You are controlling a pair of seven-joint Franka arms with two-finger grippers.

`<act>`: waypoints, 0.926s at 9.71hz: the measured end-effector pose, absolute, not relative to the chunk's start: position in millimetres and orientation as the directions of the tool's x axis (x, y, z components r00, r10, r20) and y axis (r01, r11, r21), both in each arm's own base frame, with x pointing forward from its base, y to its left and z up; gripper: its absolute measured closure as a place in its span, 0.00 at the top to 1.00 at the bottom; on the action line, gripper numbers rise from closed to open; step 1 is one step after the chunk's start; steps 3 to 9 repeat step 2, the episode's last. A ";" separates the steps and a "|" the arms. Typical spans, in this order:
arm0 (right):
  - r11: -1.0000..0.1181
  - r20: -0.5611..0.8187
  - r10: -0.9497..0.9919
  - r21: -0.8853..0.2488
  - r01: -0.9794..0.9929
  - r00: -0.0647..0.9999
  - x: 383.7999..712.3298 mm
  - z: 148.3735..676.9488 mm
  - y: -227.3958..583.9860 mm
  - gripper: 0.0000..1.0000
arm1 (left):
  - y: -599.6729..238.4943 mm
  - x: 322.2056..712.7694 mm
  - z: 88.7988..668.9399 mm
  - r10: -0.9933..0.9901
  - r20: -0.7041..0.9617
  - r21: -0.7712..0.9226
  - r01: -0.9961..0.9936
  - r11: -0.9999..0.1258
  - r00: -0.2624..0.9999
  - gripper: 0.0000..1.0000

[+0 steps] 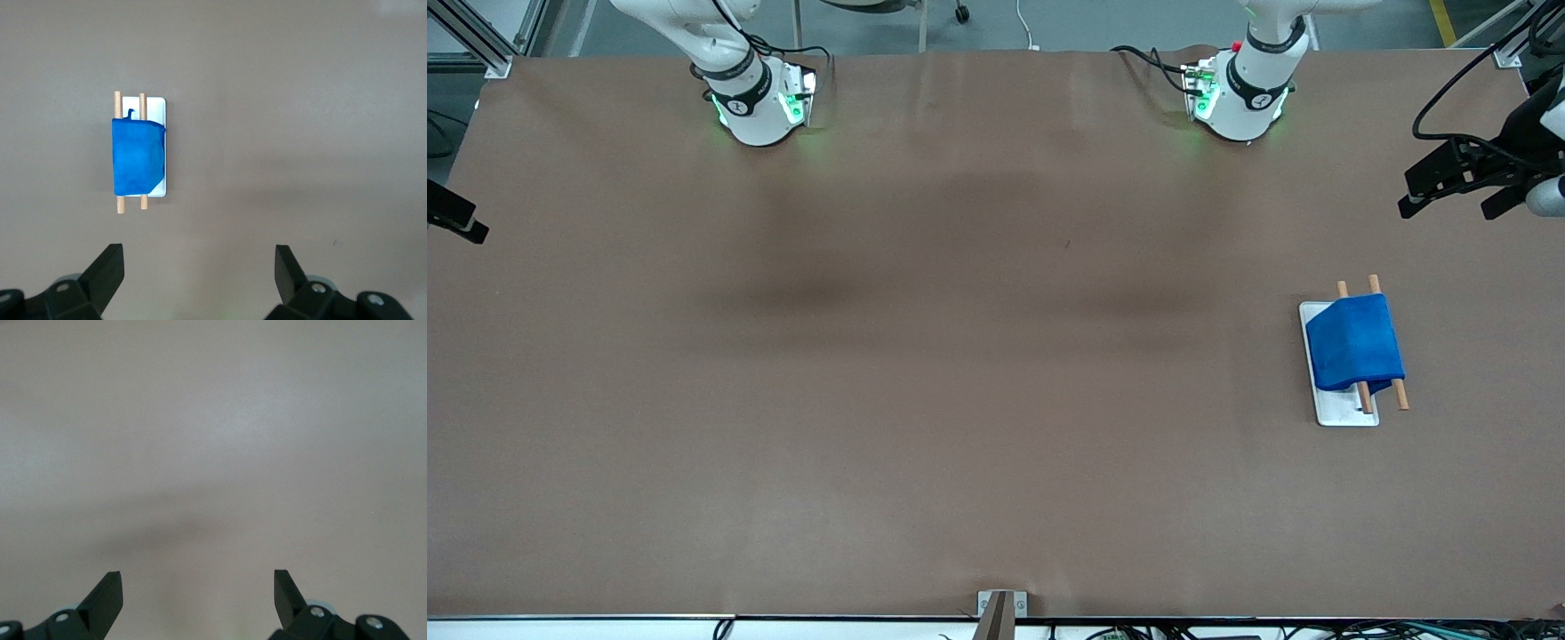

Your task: Right arm passes towel to left arm to hang

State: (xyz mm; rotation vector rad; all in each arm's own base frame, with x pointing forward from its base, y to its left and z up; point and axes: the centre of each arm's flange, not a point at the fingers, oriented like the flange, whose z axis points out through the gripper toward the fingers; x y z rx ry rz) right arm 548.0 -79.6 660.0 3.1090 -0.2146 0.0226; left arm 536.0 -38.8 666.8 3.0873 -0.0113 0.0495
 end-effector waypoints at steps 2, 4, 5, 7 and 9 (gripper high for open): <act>-0.991 0.017 -0.132 0.024 -0.133 0.991 548.4 660.5 -76.8 1.00 | -38.3 536.1 665.5 -0.006 0.030 0.053 -0.007 -0.999 1.000 1.00; -0.991 0.017 -0.132 0.024 -0.133 0.991 548.4 660.5 -76.8 1.00 | -38.3 536.1 665.5 -0.006 0.030 0.053 -0.007 -0.999 1.000 1.00; -0.991 0.017 -0.132 0.024 -0.133 0.991 548.4 660.5 -76.8 1.00 | -38.3 536.1 665.5 -0.006 0.030 0.053 -0.007 -0.999 1.000 1.00; -0.991 0.017 -0.132 0.024 -0.133 0.991 548.4 660.5 -76.8 1.00 | -38.3 536.1 665.5 -0.006 0.030 0.053 -0.007 -0.999 1.000 1.00; -0.991 0.017 -0.132 0.024 -0.133 0.991 548.4 660.5 -76.8 1.00 | -38.3 536.1 665.5 -0.006 0.030 0.053 -0.007 -0.999 1.000 1.00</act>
